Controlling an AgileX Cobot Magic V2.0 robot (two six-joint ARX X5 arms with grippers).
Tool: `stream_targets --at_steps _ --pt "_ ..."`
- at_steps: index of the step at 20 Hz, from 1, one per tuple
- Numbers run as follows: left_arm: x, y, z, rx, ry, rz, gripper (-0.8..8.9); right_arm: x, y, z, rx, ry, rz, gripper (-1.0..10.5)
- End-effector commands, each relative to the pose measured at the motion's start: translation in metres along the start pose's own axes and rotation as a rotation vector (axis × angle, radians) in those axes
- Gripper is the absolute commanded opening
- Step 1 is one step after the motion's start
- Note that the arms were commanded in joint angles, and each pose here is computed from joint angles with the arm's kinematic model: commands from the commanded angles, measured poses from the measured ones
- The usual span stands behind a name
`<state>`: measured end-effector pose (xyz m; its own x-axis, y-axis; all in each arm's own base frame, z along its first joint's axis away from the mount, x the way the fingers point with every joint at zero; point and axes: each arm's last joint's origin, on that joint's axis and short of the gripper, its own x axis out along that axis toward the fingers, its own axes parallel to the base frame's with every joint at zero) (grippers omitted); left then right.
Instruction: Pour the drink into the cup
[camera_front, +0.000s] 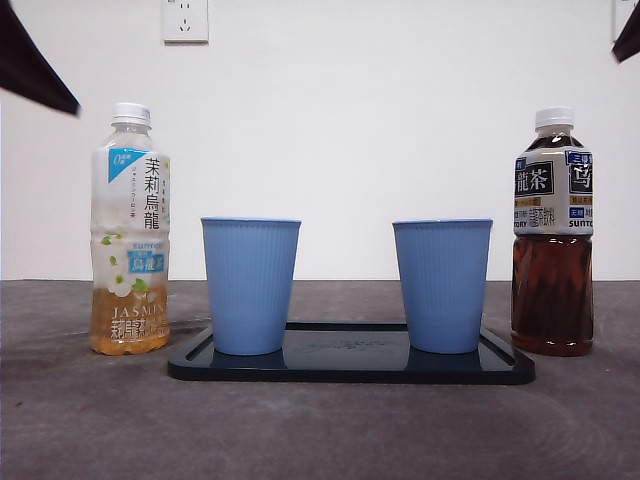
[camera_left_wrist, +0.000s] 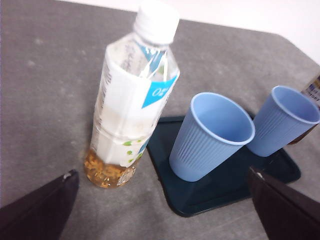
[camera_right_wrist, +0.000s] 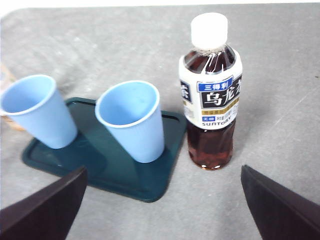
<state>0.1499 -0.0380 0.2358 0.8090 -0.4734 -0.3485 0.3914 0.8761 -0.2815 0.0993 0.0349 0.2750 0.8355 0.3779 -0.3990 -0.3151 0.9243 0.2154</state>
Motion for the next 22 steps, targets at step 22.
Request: stream_targets --at_steps 22 --pt "0.131 0.03 -0.034 0.132 -0.048 0.099 5.62 -0.018 0.003 -0.001 0.023 -0.061 0.043 4.9"
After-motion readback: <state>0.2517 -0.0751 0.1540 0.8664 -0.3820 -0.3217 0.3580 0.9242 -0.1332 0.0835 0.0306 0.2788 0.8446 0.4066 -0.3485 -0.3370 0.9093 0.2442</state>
